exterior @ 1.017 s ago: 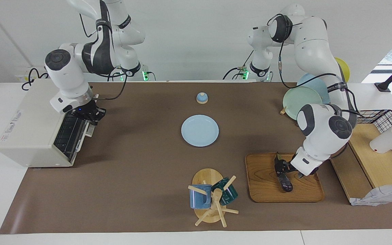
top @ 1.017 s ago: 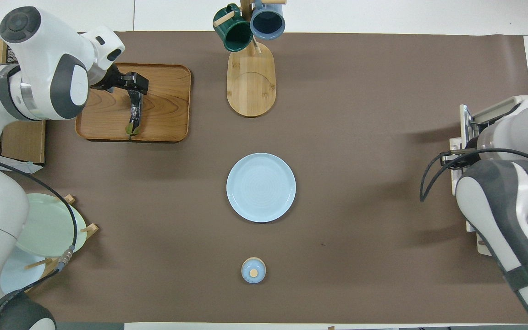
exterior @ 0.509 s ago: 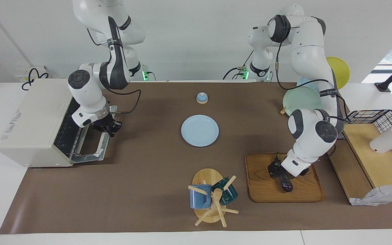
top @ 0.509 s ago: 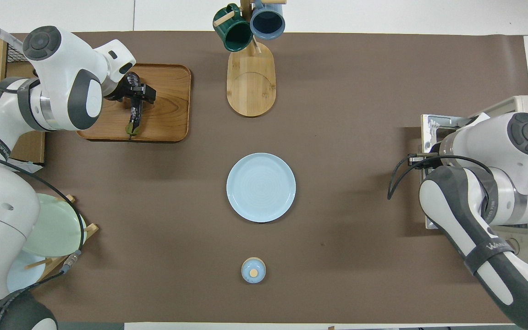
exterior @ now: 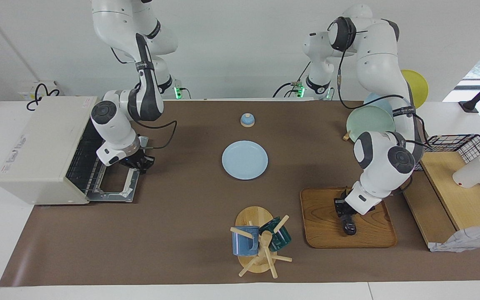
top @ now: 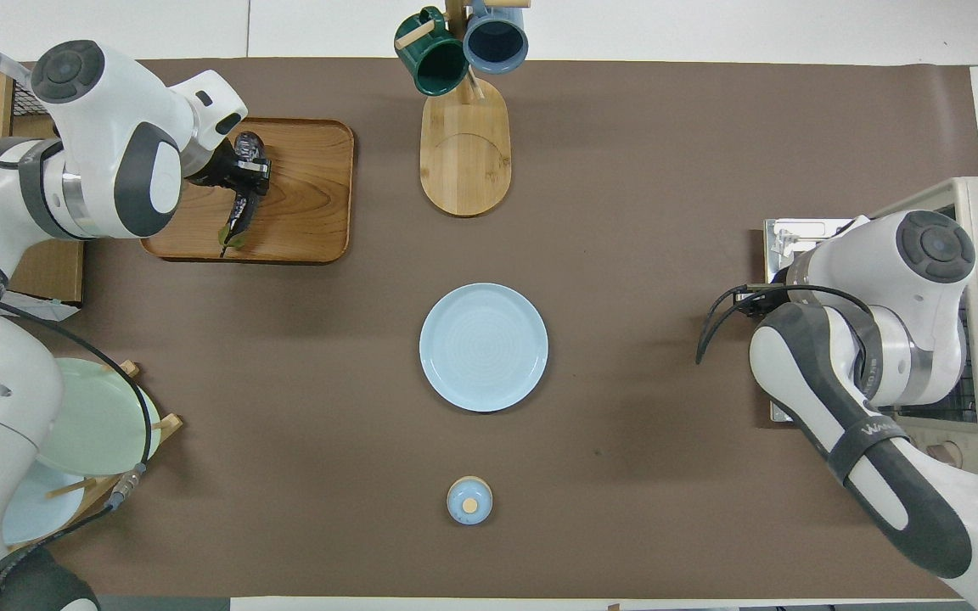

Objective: Put eggplant into oven
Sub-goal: 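Place the eggplant on the blue plate while the right gripper opens the oven, then return the left gripper to rest while the right gripper reaches the plate, then grasp the blue plate rim with the right gripper and lift it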

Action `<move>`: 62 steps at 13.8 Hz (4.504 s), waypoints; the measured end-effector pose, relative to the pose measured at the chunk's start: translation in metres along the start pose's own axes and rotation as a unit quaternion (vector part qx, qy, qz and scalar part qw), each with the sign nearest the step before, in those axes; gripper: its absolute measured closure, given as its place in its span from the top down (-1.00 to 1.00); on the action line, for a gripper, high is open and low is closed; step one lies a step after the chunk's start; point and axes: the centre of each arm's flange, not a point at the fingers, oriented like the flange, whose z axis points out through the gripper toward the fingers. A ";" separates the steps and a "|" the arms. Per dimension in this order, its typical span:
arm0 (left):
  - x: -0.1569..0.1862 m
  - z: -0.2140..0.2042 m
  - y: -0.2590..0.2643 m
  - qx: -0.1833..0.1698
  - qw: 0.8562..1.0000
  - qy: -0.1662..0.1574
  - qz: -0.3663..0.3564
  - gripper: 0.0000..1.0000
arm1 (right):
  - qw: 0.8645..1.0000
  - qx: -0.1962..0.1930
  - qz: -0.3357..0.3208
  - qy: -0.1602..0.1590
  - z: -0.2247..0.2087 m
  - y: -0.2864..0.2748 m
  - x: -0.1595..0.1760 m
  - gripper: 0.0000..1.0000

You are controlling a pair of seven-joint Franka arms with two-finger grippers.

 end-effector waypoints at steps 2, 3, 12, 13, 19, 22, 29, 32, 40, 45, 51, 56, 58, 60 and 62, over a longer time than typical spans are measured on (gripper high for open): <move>-0.006 -0.045 0.009 -0.006 1.000 -0.003 -0.018 -0.40 | 1.000 -0.002 0.013 -0.011 -0.018 -0.040 0.002 -0.98; -0.014 -0.071 0.021 -0.011 0.999 -0.010 -0.032 -0.40 | 1.000 -0.004 0.019 -0.019 -0.033 -0.059 0.003 -0.98; -0.141 -0.077 0.296 -0.022 0.997 -0.012 -0.079 -0.40 | 0.997 -0.003 0.055 -0.049 -0.126 -0.034 0.015 0.13; -0.163 -0.055 0.318 -0.026 0.997 -0.005 -0.076 -0.40 | 0.997 -0.002 0.055 -0.048 -0.129 -0.033 0.014 0.13; -0.211 0.024 0.356 -0.022 0.998 -0.011 -0.066 -0.40 | 0.998 0.006 0.058 -0.035 -0.151 -0.008 0.011 0.22; -0.208 0.031 0.354 -0.022 0.997 -0.009 -0.069 -0.40 | 0.998 0.007 0.053 -0.031 -0.156 -0.010 0.010 0.22; -0.176 -0.005 0.321 -0.017 0.997 -0.009 -0.077 0.61 | 1.000 0.011 -0.002 0.000 -0.163 -0.074 0.004 0.22; -0.127 -0.091 0.245 -0.011 0.997 -0.022 -0.079 1.00 | 0.999 0.018 -0.014 0.030 -0.162 -0.135 -0.005 0.41; -0.120 -0.222 0.038 -0.001 0.999 -0.028 -0.045 1.00 | 0.996 0.041 0.005 0.077 -0.078 -0.440 -0.067 0.44; -0.154 -0.267 -0.001 0.020 0.997 -0.044 -0.064 1.00 | 0.994 0.051 -0.001 0.095 -0.021 -0.457 -0.065 0.13; -0.168 -0.270 -0.017 0.021 0.994 -0.066 -0.079 1.00 | 0.994 0.056 -0.007 0.097 0.009 -0.443 -0.088 0.10; -0.166 -0.274 -0.005 0.034 0.996 -0.062 -0.061 1.00 | 0.994 0.052 -0.007 0.092 0.019 -0.434 -0.096 0.03; -0.165 -0.277 -0.004 0.035 0.996 -0.058 -0.058 1.00 | 0.994 0.052 -0.007 0.092 0.020 -0.433 -0.096 -0.37; -0.165 -0.277 -0.004 0.035 0.996 -0.058 -0.057 1.00 | 0.994 0.052 -0.007 0.093 0.019 -0.433 -0.096 -0.86; -0.166 -0.273 -0.004 0.035 0.996 -0.062 -0.057 1.00 | 0.994 0.055 -0.007 0.094 0.009 -0.433 -0.097 -0.92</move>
